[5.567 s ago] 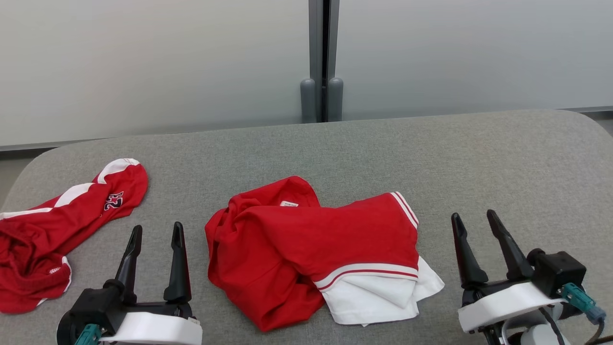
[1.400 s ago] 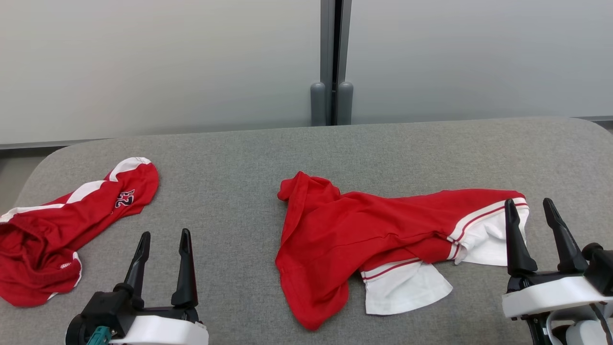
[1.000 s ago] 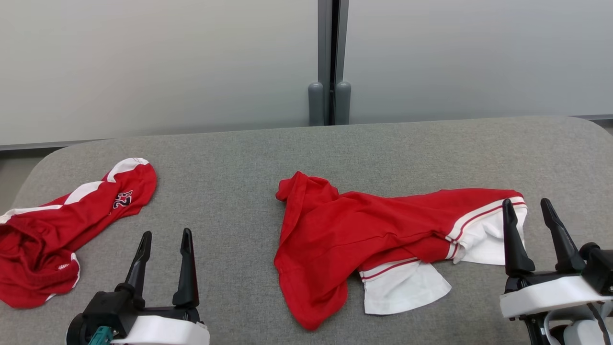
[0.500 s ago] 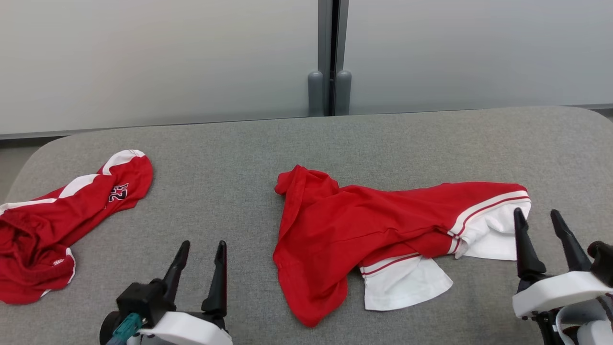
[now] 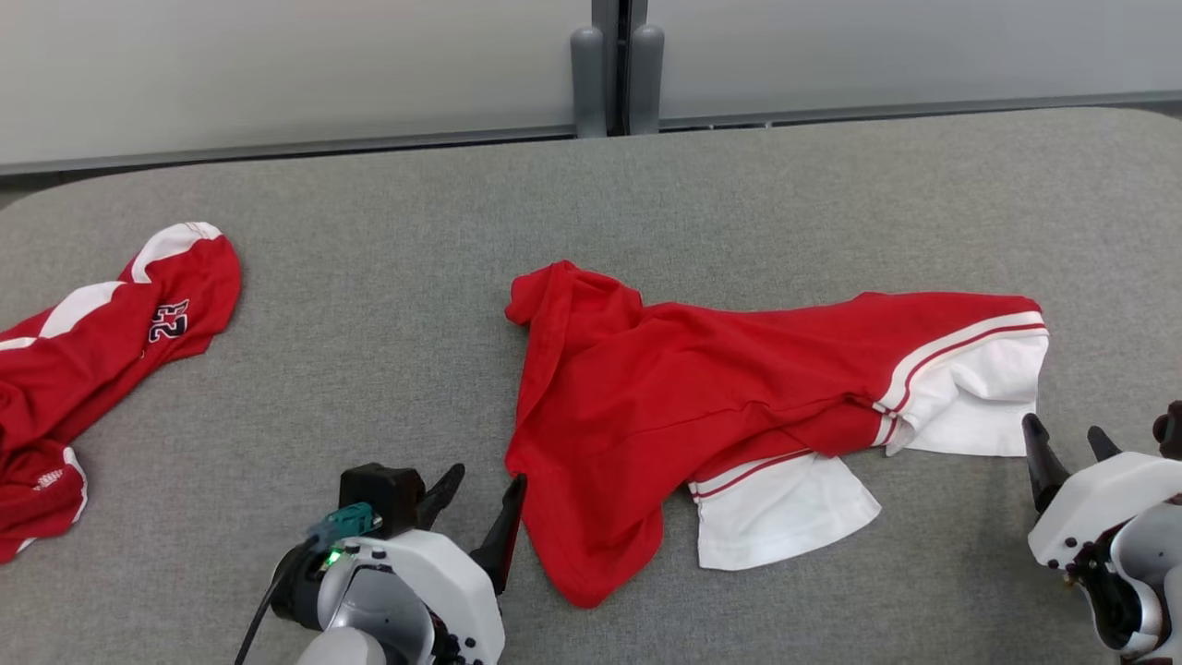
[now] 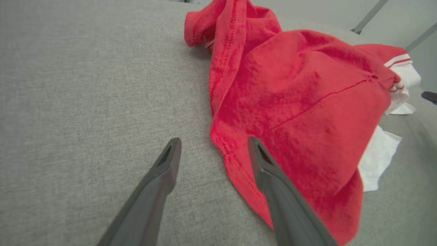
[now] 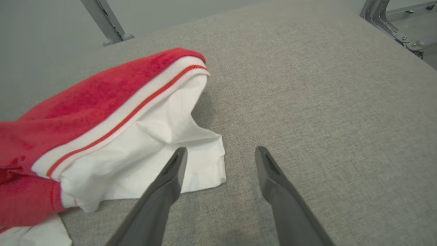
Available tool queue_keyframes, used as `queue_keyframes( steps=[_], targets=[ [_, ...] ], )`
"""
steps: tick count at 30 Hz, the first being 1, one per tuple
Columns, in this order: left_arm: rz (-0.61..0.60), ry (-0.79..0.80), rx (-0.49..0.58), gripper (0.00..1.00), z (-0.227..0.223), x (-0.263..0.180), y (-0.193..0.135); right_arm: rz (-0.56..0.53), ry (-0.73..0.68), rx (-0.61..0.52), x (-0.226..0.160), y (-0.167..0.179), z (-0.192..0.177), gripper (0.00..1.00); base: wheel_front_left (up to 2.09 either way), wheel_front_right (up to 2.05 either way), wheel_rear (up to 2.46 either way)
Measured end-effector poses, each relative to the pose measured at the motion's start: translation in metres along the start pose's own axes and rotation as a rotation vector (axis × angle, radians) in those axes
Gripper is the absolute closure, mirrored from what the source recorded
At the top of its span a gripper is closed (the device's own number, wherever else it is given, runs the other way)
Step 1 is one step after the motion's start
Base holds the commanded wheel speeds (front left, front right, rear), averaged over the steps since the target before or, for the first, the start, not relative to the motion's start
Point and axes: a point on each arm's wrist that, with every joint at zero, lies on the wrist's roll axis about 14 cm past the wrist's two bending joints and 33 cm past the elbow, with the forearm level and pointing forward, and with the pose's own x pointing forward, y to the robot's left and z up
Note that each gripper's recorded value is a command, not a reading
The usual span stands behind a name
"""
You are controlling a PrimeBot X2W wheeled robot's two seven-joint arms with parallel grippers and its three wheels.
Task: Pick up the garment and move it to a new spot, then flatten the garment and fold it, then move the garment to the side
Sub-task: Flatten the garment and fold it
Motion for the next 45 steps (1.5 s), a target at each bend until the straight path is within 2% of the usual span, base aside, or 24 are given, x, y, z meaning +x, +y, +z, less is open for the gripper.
queue_keyframes(
  steps=[5, 10, 16, 17, 19, 20, 21, 22, 23, 27, 33, 39, 45],
  targets=[
    [-0.031, 0.133, 0.004, 0.0, -0.022, 0.016, -0.003, -0.007, 0.076, 0.015, 0.018, 0.0, -0.013, 0.0, 0.0, 0.0, 0.0],
    [-0.043, 0.198, -0.003, 0.0, -0.028, 0.03, -0.001, 0.005, 0.168, 0.012, 0.032, 0.005, -0.03, 0.0, 0.0, 0.0, 0.0],
    [-0.062, 0.232, -0.024, 0.0, -0.032, 0.037, -0.004, 0.013, 0.194, 0.009, 0.04, 0.007, -0.034, 0.0, 0.0, 0.0, 0.0],
    [-0.067, 0.237, -0.025, 0.11, -0.033, 0.037, -0.005, 0.014, 0.196, 0.009, 0.041, 0.007, -0.035, 0.0, 0.0, 0.0, 0.0],
    [-0.074, 0.24, -0.025, 0.49, -0.032, 0.038, -0.007, 0.017, 0.201, 0.01, 0.042, 0.008, -0.036, 0.03, 0.0, 0.0, 0.0],
    [-0.077, 0.239, -0.023, 0.73, -0.032, 0.038, -0.007, 0.02, 0.204, 0.01, 0.042, 0.008, -0.036, 0.44, 0.0, 0.0, 0.0],
    [-0.082, 0.237, -0.022, 0.98, -0.031, 0.038, -0.009, 0.023, 0.203, 0.01, 0.042, 0.009, -0.035, 0.61, 0.0, 0.0, 0.0],
    [-0.091, 0.238, -0.023, 1.0, -0.031, 0.038, -0.012, 0.029, 0.201, 0.013, 0.043, 0.011, -0.035, 0.94, 0.0, 0.0, 0.0],
    [-0.103, 0.239, -0.03, 1.0, -0.032, 0.037, -0.016, 0.036, 0.198, 0.015, 0.043, 0.013, -0.035, 1.0, 0.0, 0.0, 0.0],
    [-0.119, 0.236, -0.031, 1.0, -0.032, 0.034, -0.024, 0.064, 0.18, 0.019, 0.04, 0.023, -0.033, 1.0, 0.0, 0.0, 0.0],
    [-0.108, 0.173, -0.047, 1.0, -0.022, 0.02, -0.023, 0.079, 0.08, 0.049, 0.027, 0.026, -0.017, 1.0, 0.0, 0.0, 0.0],
    [-0.086, 0.018, -0.088, 1.0, 0.014, -0.007, -0.016, 0.15, -0.064, 0.157, 0.001, 0.043, 0.016, 1.0, 0.0, 0.0, 0.0],
    [-0.09, -0.154, -0.074, 1.0, 0.063, -0.04, -0.013, 0.211, -0.238, 0.215, -0.03, 0.047, 0.063, 1.0, 0.0, 0.0, 0.0]
  ],
)
